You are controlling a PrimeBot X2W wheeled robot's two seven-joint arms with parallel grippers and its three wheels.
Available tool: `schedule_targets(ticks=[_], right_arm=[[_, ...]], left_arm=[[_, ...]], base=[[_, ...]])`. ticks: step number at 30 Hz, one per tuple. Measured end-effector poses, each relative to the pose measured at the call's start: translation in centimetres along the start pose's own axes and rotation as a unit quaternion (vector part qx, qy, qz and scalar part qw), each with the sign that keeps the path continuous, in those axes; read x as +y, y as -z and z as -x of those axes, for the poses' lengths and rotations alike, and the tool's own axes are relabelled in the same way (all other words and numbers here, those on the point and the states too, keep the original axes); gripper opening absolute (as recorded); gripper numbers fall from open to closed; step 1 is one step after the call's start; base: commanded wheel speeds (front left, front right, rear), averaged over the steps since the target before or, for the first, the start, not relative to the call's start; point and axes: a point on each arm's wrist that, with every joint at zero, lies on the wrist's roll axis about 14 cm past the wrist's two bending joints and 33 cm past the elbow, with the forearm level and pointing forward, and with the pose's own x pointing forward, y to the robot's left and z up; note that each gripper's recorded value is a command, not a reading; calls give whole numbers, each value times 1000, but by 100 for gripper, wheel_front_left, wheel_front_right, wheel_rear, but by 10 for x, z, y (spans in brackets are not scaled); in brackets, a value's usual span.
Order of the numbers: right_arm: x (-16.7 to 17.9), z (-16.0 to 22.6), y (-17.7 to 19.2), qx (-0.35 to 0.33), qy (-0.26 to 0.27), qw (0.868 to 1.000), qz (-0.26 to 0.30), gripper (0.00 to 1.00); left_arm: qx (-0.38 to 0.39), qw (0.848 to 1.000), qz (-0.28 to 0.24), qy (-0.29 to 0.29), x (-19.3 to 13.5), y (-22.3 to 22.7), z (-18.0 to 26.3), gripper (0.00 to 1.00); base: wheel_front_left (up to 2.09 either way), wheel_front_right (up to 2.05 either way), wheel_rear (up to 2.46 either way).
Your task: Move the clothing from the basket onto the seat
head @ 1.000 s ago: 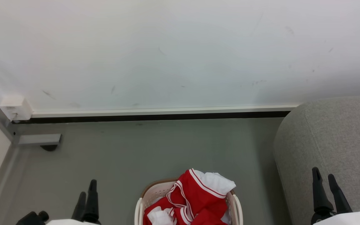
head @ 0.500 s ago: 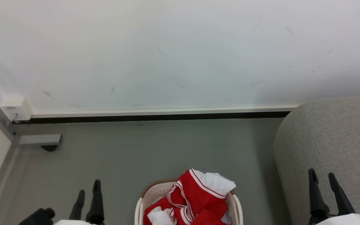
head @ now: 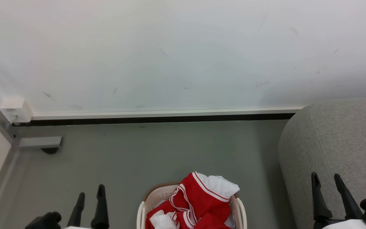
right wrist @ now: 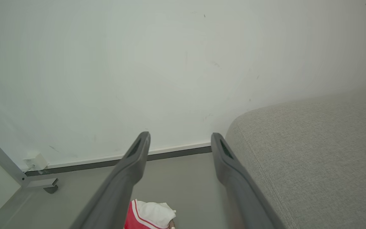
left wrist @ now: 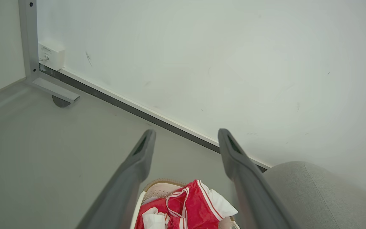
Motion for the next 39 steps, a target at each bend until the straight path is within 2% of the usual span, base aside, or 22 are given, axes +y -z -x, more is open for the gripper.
schedule_targets(ticks=[26, 39], right_arm=[[-3, 4, -1, -9, -9, 993, 117, 100], [-10, 7, -1, -11, -3, 989, 149, 100]], left_arm=[[-28, 991, -126, 24, -9, -6, 2, 100], [-28, 984, -169, 39, -13, 0, 4, 100]], base=[[0, 0, 0], [0, 0, 0]])
